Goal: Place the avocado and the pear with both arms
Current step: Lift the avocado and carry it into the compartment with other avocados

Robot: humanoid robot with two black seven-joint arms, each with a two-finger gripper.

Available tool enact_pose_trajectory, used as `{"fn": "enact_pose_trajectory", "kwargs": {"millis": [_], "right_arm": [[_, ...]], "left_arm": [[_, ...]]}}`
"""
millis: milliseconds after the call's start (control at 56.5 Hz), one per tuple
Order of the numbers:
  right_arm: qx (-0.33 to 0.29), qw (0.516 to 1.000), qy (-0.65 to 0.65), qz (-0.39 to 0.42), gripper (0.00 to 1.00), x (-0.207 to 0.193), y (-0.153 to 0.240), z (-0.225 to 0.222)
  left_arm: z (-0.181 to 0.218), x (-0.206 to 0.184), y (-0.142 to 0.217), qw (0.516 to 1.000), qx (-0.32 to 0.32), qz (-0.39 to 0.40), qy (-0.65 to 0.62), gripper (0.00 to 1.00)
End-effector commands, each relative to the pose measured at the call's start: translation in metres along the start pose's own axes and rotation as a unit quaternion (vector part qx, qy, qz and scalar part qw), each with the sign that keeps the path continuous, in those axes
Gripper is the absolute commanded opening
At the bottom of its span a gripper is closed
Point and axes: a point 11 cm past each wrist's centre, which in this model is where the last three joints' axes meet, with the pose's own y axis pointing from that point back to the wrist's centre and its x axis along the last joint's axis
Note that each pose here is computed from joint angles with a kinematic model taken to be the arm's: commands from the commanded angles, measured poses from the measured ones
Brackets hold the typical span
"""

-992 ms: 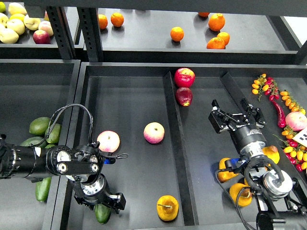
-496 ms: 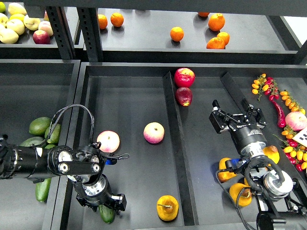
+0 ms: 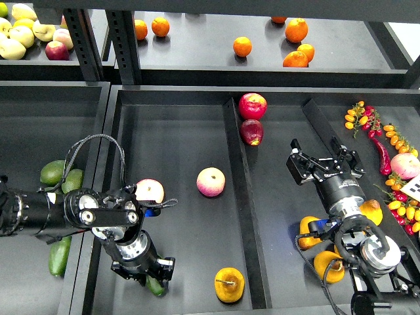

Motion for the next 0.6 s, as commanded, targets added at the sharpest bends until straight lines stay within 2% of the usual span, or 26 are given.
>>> {"fn": "enact_pose_trajectory", "kwargs": {"millis": [0, 195, 372, 585], "right_arm": [[0.0, 1.0, 0.0, 0.001, 1.0, 0.001, 0.0, 0.0], [0.0, 1.0, 0.0, 0.003, 1.0, 0.002, 0.001, 0.0], [0.001, 1.0, 0.0, -0.005, 1.0, 0.0, 0.001, 0.0], [0.003, 1.0, 0.001, -0.015, 1.0, -0.002, 0.002, -0.002]], "left_arm": [[-0.001, 0.018, 0.019, 1.0, -0.007, 0.018, 0.016, 0.29], [-0.006, 0.042, 0.045, 0.998, -0.023, 0.051, 0.038, 0.3], [-0.04, 0.068, 0.076, 0.993, -0.025, 0.089, 0.08, 0.3], [-0.101, 0.088, 0.11, 0.981, -0.011, 0.13, 0.141, 0.3]]}}
